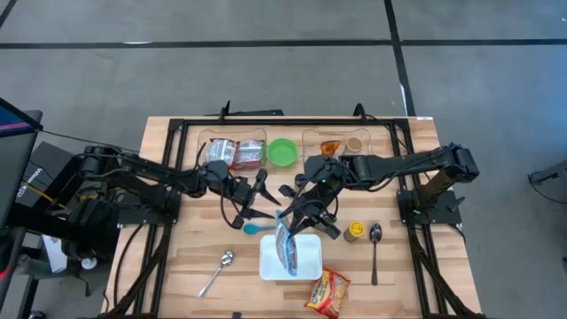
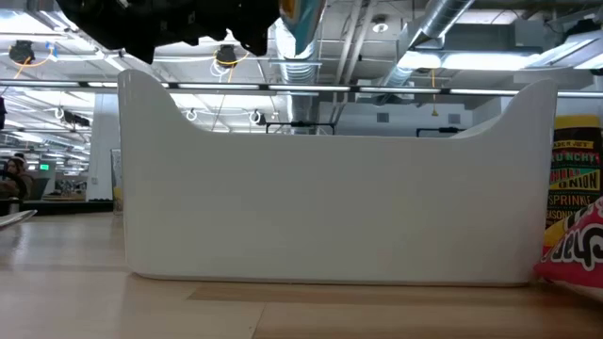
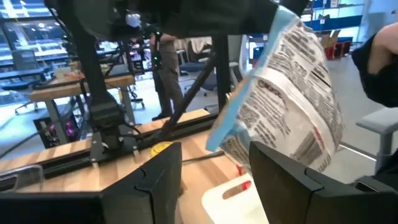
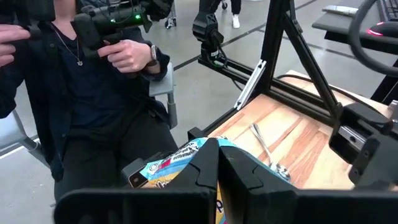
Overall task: Pick & Place Food Item
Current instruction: Put the blue noodle pack into the left transparent bin
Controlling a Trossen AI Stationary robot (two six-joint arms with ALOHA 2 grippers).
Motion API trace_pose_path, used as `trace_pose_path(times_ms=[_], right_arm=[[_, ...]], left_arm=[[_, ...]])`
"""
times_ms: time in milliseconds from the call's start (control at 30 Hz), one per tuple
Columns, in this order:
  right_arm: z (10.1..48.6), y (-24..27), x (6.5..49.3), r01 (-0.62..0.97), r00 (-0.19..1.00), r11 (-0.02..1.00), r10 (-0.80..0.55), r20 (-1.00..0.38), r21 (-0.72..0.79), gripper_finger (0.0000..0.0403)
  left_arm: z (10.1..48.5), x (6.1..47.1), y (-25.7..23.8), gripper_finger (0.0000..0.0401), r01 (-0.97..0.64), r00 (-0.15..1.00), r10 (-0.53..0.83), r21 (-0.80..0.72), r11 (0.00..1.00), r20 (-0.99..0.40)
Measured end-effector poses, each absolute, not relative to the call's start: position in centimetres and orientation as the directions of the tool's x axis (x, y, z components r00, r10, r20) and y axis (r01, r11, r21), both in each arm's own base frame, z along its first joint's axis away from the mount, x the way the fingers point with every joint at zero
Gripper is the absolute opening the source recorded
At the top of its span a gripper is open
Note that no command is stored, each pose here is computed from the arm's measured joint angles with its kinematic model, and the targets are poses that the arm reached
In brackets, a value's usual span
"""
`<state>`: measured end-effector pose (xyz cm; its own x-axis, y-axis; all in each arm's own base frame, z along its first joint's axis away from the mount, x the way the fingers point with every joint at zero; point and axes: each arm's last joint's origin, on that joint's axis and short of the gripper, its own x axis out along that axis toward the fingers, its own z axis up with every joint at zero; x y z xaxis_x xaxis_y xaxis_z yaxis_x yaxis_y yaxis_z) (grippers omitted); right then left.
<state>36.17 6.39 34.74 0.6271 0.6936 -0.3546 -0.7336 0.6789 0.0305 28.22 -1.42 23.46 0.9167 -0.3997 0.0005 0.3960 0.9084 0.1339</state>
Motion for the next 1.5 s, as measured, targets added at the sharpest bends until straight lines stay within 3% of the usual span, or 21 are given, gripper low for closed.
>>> trace_pose_path(times_ms=[1233,1500], right_arm=[[34.7,4.5,36.5,-0.699,0.662,0.714,0.66,-0.355,0.024,0.0],[34.7,4.6,36.4,-0.702,0.66,0.712,0.662,-0.354,0.023,0.0]], left_arm=[[23.7,28.1,-2.1,0.0181,0.439,0.895,-0.445,0.129,0.889,0.025],[23.7,28.1,-2.1,0.0136,0.439,0.895,-0.445,0.125,0.89,0.025]])
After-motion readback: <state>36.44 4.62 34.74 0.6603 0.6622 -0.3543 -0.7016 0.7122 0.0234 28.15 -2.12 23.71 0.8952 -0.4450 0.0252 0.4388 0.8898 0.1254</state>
